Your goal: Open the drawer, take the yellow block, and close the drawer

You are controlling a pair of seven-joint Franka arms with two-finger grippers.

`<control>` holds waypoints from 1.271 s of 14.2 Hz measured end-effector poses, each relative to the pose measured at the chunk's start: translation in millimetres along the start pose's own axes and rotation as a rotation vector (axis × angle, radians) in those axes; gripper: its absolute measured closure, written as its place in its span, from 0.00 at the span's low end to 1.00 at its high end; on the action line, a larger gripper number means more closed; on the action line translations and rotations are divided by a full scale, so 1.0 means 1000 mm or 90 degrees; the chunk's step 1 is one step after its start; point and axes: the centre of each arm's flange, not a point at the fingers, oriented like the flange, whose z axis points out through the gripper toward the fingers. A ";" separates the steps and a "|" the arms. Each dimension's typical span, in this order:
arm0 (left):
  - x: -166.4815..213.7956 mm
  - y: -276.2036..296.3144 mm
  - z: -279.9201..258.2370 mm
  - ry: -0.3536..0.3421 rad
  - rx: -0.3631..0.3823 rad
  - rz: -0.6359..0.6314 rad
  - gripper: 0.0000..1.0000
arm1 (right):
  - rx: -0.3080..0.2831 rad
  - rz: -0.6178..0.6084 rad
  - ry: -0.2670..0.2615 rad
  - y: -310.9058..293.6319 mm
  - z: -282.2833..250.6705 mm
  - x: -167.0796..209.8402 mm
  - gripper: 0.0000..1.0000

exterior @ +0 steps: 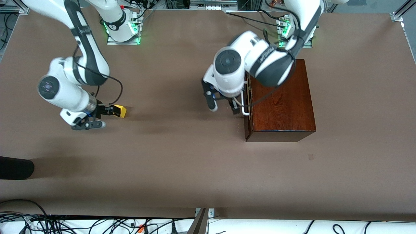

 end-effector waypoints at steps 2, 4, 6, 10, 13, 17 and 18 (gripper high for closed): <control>0.001 0.006 -0.046 0.047 0.019 -0.090 0.00 | 0.006 -0.005 0.005 -0.003 -0.043 -0.007 0.00; -0.015 0.009 -0.089 0.070 0.031 -0.181 0.00 | 0.011 -0.009 0.011 -0.005 -0.083 -0.015 0.00; -0.045 0.002 -0.127 0.070 0.037 -0.292 0.00 | 0.016 -0.012 0.010 -0.007 -0.125 -0.022 0.00; -0.150 -0.075 -0.191 0.085 0.048 -0.460 0.00 | 0.014 -0.022 0.014 -0.010 -0.219 -0.033 0.00; -0.227 -0.123 -0.205 0.055 0.033 -0.552 0.00 | -0.002 -0.030 0.014 -0.011 -0.279 -0.047 0.00; -0.313 -0.160 -0.190 0.032 -0.034 -0.667 0.00 | -0.017 -0.034 0.011 -0.002 -0.311 -0.057 0.00; -0.330 -0.160 -0.186 0.035 -0.043 -0.685 0.00 | -0.017 -0.033 0.006 0.002 -0.312 -0.058 0.00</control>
